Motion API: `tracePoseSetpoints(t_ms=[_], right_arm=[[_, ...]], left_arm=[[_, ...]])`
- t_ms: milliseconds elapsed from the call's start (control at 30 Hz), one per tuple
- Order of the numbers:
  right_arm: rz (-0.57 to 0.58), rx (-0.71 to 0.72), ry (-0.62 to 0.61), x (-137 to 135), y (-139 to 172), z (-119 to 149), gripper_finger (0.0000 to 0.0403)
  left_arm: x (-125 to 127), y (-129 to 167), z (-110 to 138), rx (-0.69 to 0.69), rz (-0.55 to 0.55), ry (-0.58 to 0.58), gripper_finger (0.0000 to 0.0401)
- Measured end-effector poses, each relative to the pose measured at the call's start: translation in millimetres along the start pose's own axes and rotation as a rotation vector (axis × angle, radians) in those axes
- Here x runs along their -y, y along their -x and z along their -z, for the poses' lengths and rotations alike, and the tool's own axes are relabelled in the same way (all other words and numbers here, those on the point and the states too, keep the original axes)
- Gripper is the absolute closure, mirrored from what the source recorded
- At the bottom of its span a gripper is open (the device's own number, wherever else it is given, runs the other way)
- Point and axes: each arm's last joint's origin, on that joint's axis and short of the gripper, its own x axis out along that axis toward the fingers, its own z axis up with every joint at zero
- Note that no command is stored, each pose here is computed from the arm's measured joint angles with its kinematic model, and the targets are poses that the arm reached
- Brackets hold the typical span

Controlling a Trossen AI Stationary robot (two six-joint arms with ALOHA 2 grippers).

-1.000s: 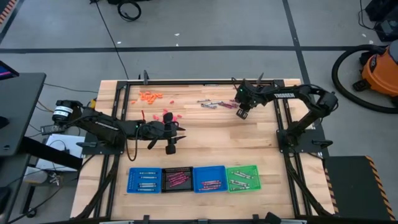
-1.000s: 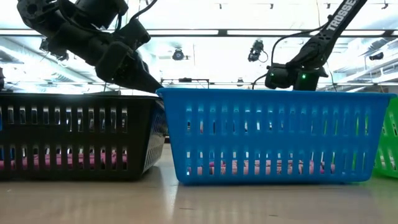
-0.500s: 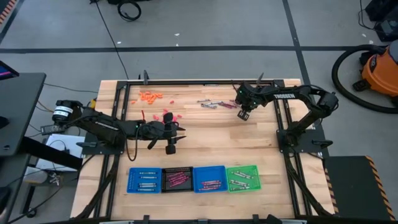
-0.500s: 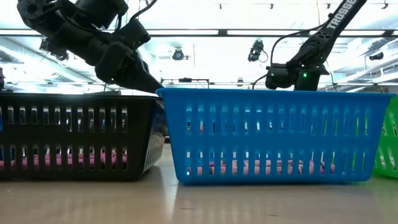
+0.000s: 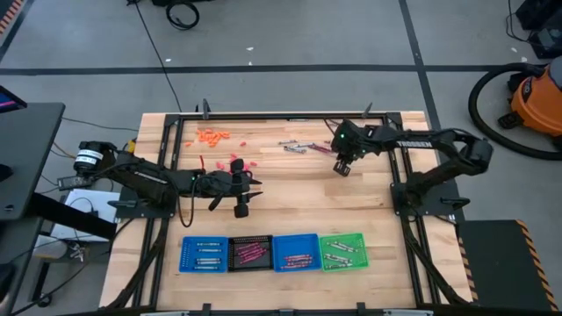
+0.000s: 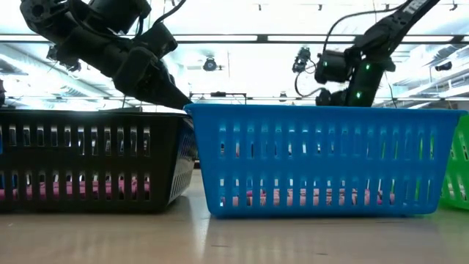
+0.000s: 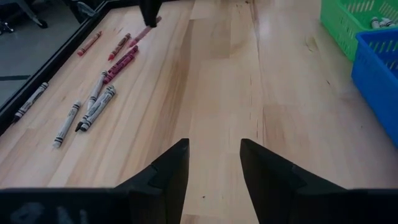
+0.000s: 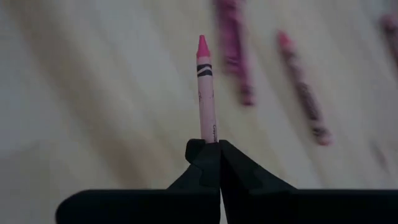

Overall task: Sort crayons
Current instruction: Put the pink crayon into the right blue bin

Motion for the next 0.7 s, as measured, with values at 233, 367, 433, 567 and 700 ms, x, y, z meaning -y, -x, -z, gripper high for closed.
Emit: tracePoseSetpoints(t_ms=[233, 367, 433, 567, 700], right_arm=[[-0.163, 0.066, 0.041, -49.1, 12.5, -2.6, 0.0396], [-0.282, 0.099, 0.067, -82.4, 17.4, -2.2, 0.0396], [-0.332, 0.124, 0.075, -98.4, 20.9, -1.7, 0.0396], [-0.419, 0.166, 0.081, -127.7, 34.4, -3.9, 0.0396], [-0.498, 0.235, 0.110, -155.6, 53.0, -8.0, 0.0396]], left_arm=[[-0.1, 0.0, -1.3, 0.013, -0.001, 0.004, 0.0246], [-0.1, 0.0, -1.2, 0.012, -0.001, 0.004, 0.0246], [-0.1, 0.0, -1.2, 0.012, -0.001, 0.003, 0.0246], [-0.1, 0.0, -1.4, 0.014, -0.001, -0.002, 0.0246], [-0.1, 0.0, -1.4, 0.014, -0.001, -0.010, 0.0246]])
